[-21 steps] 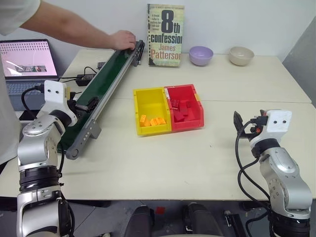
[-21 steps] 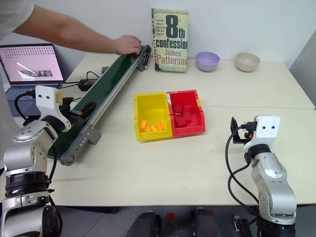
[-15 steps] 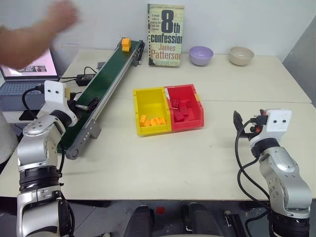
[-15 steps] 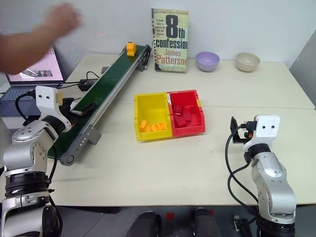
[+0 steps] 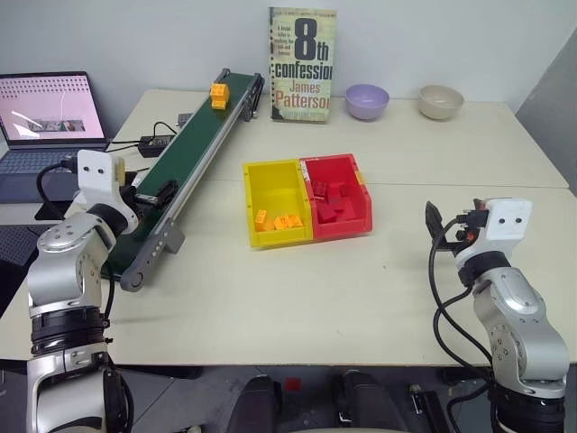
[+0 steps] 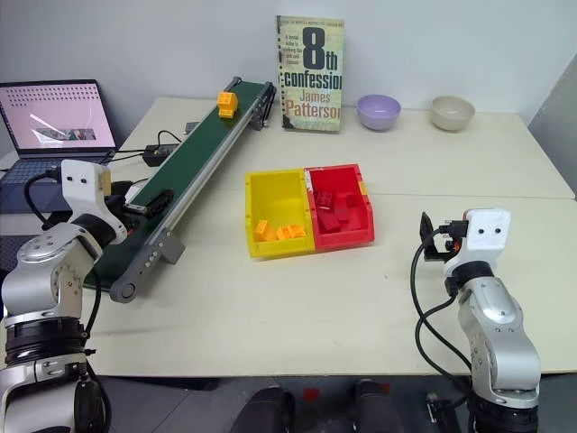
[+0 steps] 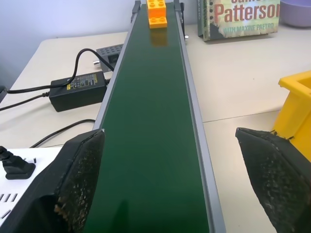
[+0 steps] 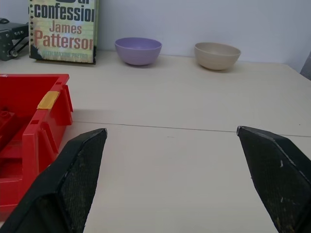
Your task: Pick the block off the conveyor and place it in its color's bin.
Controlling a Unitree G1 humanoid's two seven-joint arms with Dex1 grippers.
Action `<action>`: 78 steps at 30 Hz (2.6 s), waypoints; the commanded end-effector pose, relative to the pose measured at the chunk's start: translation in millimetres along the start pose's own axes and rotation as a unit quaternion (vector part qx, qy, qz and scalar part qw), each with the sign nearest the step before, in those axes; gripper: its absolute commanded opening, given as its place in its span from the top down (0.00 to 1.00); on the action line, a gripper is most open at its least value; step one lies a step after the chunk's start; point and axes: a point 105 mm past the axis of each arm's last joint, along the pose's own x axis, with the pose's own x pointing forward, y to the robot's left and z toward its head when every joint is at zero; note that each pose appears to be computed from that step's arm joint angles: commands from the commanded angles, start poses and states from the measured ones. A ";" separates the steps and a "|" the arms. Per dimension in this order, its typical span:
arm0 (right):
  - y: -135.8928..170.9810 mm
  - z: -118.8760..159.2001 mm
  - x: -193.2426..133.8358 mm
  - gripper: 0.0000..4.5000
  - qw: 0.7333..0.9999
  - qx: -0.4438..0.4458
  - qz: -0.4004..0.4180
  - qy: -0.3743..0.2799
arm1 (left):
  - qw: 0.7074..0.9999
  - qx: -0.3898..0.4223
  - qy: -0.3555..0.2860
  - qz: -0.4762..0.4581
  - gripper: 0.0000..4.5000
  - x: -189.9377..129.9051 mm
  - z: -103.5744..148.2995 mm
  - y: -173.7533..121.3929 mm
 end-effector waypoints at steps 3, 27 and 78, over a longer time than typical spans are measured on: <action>-1.1 13.7 -0.1 0.00 1.000 -0.009 -0.001 -0.023 | 0.999 0.014 -0.032 0.010 0.01 -7.0 19.8 6.6; 121.7 72.3 -37.6 0.00 0.865 0.006 0.500 -0.033 | 0.999 0.001 -0.032 0.017 0.01 12.4 15.4 5.1; 122.8 88.0 -31.9 0.00 0.878 0.022 0.477 -0.047 | 0.998 -0.017 -0.033 0.044 0.66 13.9 11.1 11.9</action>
